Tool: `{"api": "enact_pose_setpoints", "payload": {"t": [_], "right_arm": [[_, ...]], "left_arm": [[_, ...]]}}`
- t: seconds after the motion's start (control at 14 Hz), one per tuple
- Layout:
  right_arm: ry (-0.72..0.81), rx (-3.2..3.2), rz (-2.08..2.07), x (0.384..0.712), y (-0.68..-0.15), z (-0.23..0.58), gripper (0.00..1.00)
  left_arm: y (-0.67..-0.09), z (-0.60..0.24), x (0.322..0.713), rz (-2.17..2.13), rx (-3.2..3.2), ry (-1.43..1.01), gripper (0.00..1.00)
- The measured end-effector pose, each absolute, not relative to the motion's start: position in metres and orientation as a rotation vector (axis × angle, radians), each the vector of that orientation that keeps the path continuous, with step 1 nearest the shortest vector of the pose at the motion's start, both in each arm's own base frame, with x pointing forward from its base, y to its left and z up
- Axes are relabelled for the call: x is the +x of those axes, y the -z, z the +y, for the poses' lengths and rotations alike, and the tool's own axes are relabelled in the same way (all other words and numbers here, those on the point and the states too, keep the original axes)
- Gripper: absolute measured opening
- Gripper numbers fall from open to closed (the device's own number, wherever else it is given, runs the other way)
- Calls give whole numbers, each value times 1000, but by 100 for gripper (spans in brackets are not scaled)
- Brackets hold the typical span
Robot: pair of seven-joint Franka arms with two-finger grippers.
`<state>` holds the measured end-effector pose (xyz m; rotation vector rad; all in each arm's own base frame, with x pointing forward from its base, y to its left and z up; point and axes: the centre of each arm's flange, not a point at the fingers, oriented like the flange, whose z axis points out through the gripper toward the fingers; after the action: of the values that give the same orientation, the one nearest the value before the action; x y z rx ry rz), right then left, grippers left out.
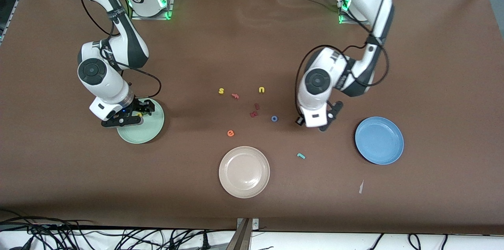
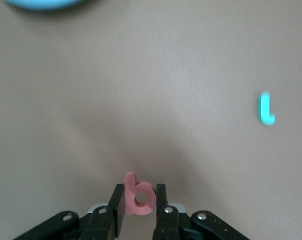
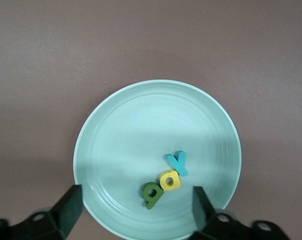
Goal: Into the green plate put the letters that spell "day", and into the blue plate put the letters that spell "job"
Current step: 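Carry the b toward the blue plate while the right gripper places the a, then open the left gripper over the blue plate to release the b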
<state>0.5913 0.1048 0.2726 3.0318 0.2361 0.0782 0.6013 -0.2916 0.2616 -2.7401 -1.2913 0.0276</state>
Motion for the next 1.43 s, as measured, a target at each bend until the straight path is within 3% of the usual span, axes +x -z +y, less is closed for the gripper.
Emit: {"api": "enact_pose_setpoints", "payload": {"t": [0.43, 0.86, 1.0, 1.36, 1.43], "right_arm": [[-93, 3039, 160, 604, -324, 122, 100], [72, 3075, 33, 617, -468, 126, 100], [95, 3099, 22, 613, -504, 110, 100], [68, 3144, -42, 600, -557, 69, 100], [63, 3145, -45, 599, -559, 68, 100]], "left_arm": [[-282, -149, 645, -888, -2851, -96, 29], [-276, -24, 666, -496, -2946, -88, 29], [-266, -5, 668, -418, -2966, -76, 43], [-270, -33, 675, -545, -3005, -35, 96], [-275, -54, 677, -637, -3010, -21, 100]]}}
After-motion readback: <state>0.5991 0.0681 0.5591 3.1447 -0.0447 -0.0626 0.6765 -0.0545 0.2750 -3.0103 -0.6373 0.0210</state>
